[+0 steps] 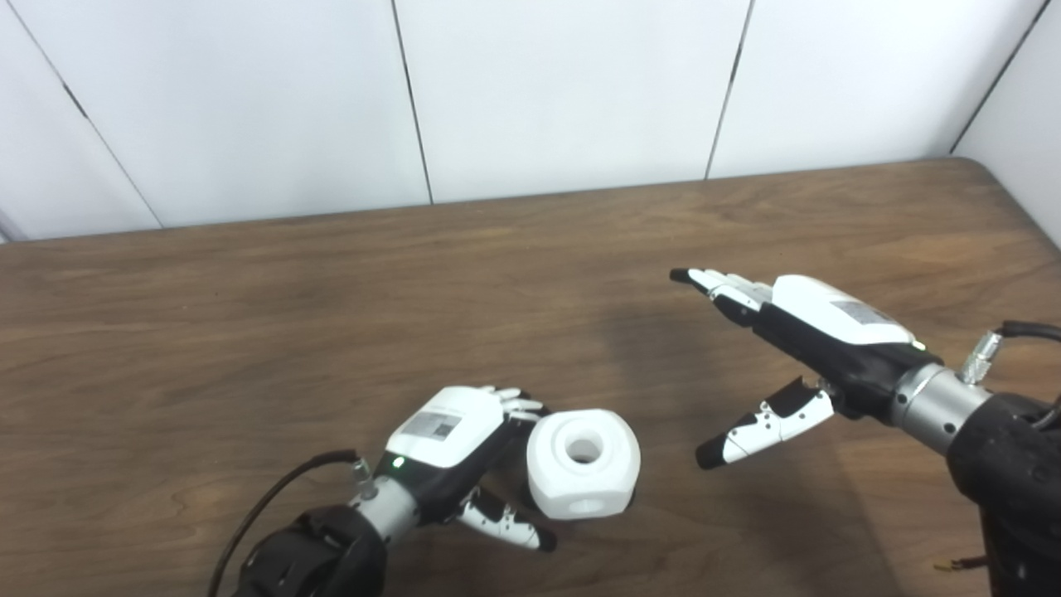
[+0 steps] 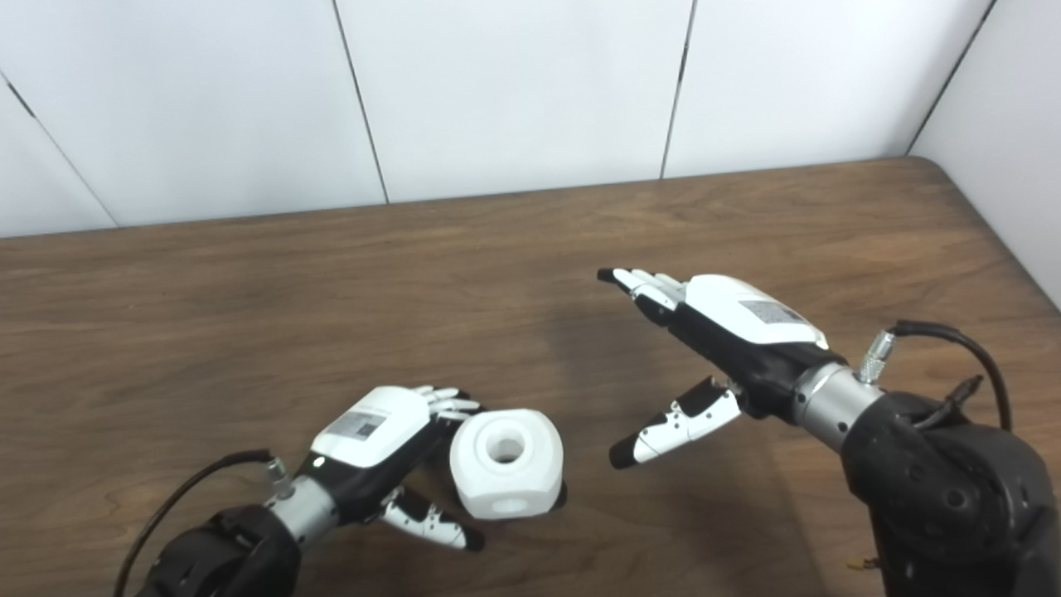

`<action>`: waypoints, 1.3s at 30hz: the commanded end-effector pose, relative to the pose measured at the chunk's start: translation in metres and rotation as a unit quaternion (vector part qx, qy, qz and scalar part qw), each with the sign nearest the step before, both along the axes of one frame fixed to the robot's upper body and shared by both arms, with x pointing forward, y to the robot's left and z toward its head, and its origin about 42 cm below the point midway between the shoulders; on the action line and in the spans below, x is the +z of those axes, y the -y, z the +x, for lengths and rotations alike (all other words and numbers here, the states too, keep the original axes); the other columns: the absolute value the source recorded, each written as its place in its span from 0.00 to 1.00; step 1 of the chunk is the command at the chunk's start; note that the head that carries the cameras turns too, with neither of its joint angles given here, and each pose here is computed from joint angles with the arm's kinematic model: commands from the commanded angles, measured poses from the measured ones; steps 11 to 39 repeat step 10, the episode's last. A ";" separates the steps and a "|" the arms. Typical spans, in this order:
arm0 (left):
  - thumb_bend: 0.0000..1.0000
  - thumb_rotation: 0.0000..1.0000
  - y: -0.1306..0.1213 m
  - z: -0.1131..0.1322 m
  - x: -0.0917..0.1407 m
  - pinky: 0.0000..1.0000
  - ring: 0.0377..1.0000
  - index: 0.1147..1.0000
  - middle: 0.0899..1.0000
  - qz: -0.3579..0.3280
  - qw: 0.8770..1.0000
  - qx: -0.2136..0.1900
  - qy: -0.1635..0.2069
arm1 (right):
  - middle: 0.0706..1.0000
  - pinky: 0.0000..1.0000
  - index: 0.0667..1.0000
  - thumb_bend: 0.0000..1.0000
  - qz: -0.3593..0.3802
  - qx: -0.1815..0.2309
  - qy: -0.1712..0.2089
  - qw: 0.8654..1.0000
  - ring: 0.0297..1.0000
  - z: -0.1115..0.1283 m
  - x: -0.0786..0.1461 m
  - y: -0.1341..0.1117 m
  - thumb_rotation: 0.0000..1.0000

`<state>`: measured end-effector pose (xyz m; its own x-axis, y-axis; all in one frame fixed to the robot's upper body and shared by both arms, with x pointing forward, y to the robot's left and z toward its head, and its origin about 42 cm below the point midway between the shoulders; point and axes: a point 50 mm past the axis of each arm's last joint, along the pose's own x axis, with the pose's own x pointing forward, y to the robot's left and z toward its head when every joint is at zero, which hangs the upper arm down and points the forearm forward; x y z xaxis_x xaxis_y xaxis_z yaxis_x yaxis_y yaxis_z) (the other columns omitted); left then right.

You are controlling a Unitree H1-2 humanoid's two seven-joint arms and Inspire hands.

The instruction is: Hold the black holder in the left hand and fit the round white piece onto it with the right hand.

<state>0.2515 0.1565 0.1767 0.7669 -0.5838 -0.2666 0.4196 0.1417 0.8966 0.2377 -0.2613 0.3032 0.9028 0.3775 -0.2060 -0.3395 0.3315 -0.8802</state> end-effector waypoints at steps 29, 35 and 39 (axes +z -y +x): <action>0.92 0.23 -0.050 -0.003 -0.007 0.90 0.90 0.78 0.83 0.055 0.994 0.090 -0.037 | 1.00 0.97 1.00 1.00 -0.002 0.006 0.021 1.000 1.00 0.010 0.007 0.000 0.49; 0.92 0.23 -0.050 -0.003 -0.007 0.90 0.90 0.78 0.83 0.055 0.994 0.090 -0.037 | 1.00 0.97 1.00 1.00 -0.002 0.006 0.021 1.000 1.00 0.010 0.007 0.000 0.49; 0.92 0.23 -0.050 -0.003 -0.007 0.90 0.90 0.78 0.83 0.055 0.994 0.090 -0.037 | 1.00 0.97 1.00 1.00 -0.002 0.006 0.021 1.000 1.00 0.010 0.007 0.000 0.49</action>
